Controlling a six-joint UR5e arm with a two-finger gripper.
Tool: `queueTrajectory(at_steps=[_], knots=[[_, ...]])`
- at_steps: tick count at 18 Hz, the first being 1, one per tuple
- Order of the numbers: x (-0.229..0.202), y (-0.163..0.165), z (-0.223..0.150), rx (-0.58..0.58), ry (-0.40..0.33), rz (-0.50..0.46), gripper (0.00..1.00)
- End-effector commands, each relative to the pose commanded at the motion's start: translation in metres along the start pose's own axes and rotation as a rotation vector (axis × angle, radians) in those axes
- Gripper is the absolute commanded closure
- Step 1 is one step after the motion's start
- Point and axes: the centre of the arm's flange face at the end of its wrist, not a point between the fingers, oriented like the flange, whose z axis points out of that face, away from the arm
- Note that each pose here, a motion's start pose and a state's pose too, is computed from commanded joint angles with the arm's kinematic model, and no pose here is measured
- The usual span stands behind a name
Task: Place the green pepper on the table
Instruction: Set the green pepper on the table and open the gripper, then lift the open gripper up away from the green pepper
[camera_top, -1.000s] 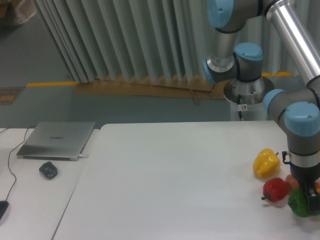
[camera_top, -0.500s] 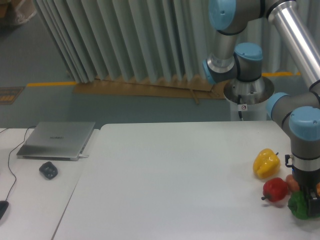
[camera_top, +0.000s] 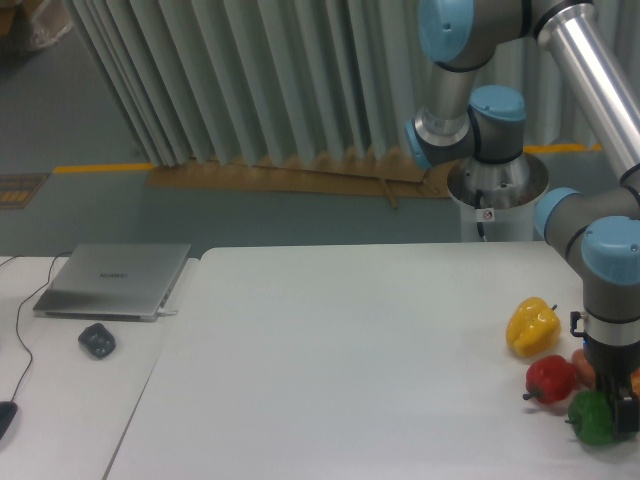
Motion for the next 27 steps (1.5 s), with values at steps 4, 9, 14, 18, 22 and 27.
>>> queueTrajectory(at_steps=[4,9,14,18,22,27], knots=[[0.004,0.003,0.0,0.009,0.002,-0.004,0.0],[0.007,0.013,-0.01,0.106,-0.032,-0.019,0.0],[0.013,0.012,-0.049,0.101,-0.055,-0.021,0.0],[0.024,0.012,-0.083,0.1,-0.05,-0.028,0.0],[0.034,0.008,-0.112,0.097,-0.049,-0.026,0.0],[0.044,0.003,-0.117,0.116,0.024,-0.027,0.0]])
